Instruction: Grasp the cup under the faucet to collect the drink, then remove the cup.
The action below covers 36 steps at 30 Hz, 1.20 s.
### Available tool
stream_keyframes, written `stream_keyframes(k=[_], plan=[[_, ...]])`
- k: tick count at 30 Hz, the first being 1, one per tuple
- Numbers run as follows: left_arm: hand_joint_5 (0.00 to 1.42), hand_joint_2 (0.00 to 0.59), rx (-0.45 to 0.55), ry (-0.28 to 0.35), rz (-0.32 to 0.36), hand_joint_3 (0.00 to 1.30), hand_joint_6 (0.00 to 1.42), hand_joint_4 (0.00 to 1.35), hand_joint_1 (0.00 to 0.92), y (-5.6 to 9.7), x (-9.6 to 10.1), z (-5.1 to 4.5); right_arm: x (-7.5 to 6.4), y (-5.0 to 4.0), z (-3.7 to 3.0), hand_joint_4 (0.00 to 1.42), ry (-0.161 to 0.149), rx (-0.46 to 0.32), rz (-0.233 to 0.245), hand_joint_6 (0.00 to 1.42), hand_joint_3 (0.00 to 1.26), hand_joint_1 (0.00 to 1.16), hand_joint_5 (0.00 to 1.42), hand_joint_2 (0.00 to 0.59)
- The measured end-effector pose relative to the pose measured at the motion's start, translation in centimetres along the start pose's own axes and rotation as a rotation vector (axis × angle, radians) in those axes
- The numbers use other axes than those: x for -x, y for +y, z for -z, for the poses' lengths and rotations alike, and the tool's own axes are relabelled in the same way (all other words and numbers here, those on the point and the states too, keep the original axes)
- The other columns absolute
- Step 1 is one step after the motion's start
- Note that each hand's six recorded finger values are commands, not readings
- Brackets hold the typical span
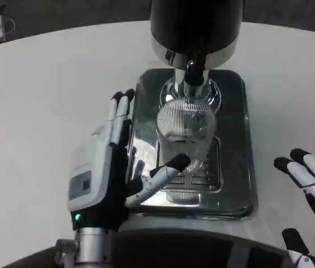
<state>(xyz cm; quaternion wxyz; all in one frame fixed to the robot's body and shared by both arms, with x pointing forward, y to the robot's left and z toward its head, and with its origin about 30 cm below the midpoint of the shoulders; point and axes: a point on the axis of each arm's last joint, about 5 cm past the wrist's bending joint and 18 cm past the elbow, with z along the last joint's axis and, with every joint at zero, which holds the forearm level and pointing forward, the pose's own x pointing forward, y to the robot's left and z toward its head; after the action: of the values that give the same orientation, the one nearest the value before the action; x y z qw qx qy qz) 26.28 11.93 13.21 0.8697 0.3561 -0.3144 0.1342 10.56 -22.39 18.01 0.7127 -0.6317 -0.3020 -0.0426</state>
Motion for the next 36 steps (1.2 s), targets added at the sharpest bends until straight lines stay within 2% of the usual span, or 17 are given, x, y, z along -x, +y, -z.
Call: stream_keyframes(k=[3, 9, 12, 16, 17, 20, 22, 24, 26, 29, 36], plan=[[0.26, 0.080, 0.013, 0.006, -0.055, 0.08, 0.21, 0.00, 0.000, 1.2, 0.7, -0.33, 0.1, -0.03, -0.16, 0.07, -0.004, -0.004, 0.002, 0.25, 0.11, 0.24, 0.16, 0.538], [0.21, 0.086, -0.002, 0.037, -0.087, 0.06, 0.16, 0.00, 0.000, 2.8, 1.6, -0.40, 0.2, -0.08, -0.57, 0.07, -0.016, -0.017, 0.004, 0.25, 0.11, 0.24, 0.16, 0.536], [0.16, 0.092, 0.001, 0.029, -0.113, 0.04, 0.11, 0.00, 0.000, 3.8, 1.8, -0.91, 0.3, -0.12, -0.74, 0.07, -0.018, -0.021, 0.006, 0.25, 0.11, 0.24, 0.16, 0.536], [0.10, 0.105, 0.032, -0.026, -0.170, 0.01, 0.04, 0.00, 0.000, 5.4, 1.1, -2.59, 0.4, -0.12, -0.87, 0.07, -0.010, -0.026, 0.007, 0.25, 0.11, 0.24, 0.16, 0.536], [0.09, 0.112, 0.037, -0.031, -0.171, 0.01, 0.02, 0.00, 0.000, 5.7, 0.9, -2.93, 0.4, -0.13, -0.90, 0.07, -0.010, -0.026, 0.009, 0.25, 0.11, 0.24, 0.16, 0.536], [0.05, 0.131, 0.070, -0.060, -0.181, 0.00, 0.00, 0.00, 0.000, 6.9, 0.3, -4.75, 0.5, -0.15, -0.96, 0.07, -0.008, -0.028, 0.010, 0.25, 0.11, 0.24, 0.16, 0.537], [0.00, 0.134, 0.084, -0.075, -0.185, 0.00, 0.00, 0.00, 0.000, 7.4, 0.0, -5.54, 0.5, -0.16, -0.97, 0.07, -0.008, -0.028, 0.011, 0.25, 0.11, 0.24, 0.16, 0.538], [0.00, 0.136, 0.106, -0.086, -0.176, 0.00, 0.00, 0.00, 0.000, 8.0, -0.5, -6.59, 0.5, -0.17, -0.98, 0.07, -0.009, -0.028, 0.012, 0.25, 0.11, 0.23, 0.16, 0.540], [0.00, 0.139, 0.120, -0.093, -0.161, 0.00, 0.00, 0.00, 0.000, 8.3, -0.8, -7.21, 0.5, -0.17, -0.99, 0.07, -0.009, -0.028, 0.012, 0.25, 0.11, 0.23, 0.16, 0.540], [0.00, 0.143, 0.142, -0.119, -0.110, 0.00, 0.00, 0.00, 0.000, 8.7, -1.2, -8.41, 0.5, -0.17, -1.01, 0.07, -0.011, -0.029, 0.012, 0.25, 0.11, 0.23, 0.16, 0.541], [0.00, 0.149, 0.180, -0.190, 0.007, 0.00, 0.00, 0.00, 0.000, 8.1, -2.0, -10.67, 0.5, -0.16, -1.02, 0.07, -0.013, -0.030, 0.014, 0.25, 0.11, 0.22, 0.16, 0.542]])
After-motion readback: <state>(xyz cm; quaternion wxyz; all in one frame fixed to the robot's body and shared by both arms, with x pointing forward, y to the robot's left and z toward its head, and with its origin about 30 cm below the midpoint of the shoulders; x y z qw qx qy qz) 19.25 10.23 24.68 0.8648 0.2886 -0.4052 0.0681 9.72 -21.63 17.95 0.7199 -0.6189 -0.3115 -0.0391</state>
